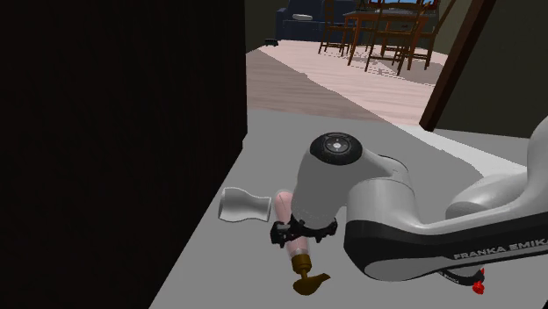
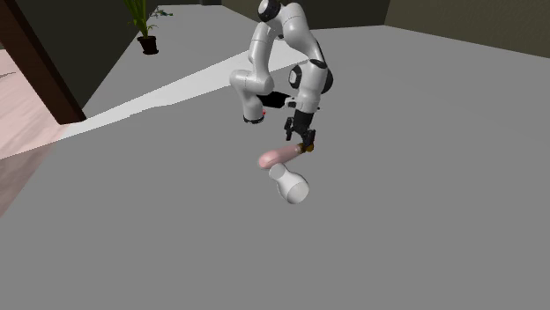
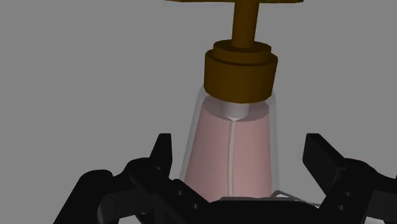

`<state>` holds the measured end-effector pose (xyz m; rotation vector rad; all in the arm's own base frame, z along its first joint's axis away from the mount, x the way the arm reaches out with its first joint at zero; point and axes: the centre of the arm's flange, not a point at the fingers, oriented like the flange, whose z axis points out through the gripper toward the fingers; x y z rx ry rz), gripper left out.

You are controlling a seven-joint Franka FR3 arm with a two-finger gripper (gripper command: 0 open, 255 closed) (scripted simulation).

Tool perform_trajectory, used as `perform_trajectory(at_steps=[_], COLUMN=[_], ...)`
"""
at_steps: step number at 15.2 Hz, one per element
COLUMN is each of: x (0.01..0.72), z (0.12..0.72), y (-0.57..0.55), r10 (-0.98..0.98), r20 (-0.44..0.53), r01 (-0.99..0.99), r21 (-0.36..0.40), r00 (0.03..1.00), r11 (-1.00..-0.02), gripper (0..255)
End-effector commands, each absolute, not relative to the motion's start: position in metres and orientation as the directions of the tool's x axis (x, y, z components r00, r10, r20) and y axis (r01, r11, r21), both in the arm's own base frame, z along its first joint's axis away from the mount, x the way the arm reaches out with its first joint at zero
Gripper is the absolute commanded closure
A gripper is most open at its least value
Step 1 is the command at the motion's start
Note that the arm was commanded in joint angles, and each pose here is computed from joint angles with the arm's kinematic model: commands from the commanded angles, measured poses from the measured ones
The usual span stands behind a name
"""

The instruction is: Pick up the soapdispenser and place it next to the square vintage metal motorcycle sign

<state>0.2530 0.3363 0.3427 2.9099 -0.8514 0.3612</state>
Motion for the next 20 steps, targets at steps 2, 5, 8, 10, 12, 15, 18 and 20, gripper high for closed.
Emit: perform_trajectory(at_steps=[2, 5, 8, 10, 12, 15, 18, 20], x=[0.256, 0.258, 0.258, 0.258, 0.258, 0.258, 0.258, 0.258], z=[0.328, 0.314, 0.314, 0.314, 0.314, 0.315, 0.314, 0.314], y=[0.334, 0.332, 0.332, 0.332, 0.332, 0.332, 0.332, 0.332], r10=[-0.522, -0.522, -0.522, -0.522, -0.522, -0.522, -0.522, -0.522], r20=[0.251, 0.251, 0.251, 0.251, 0.251, 0.251, 0.251, 0.251], r01=[-0.543, -0.543, -0.543, -0.543, -0.543, -0.543, -0.543, -0.543], r21=[0.017, 0.017, 0.017, 0.017, 0.017, 0.017, 0.017, 0.017], r00=[0.815, 0.815, 0.815, 0.815, 0.815, 0.815, 0.815, 0.815], r11=[-0.840, -0.840, -0.840, -0.840, -0.840, -0.840, -0.840, -0.840], gripper=[0, 0, 0, 0, 0, 255, 255, 255])
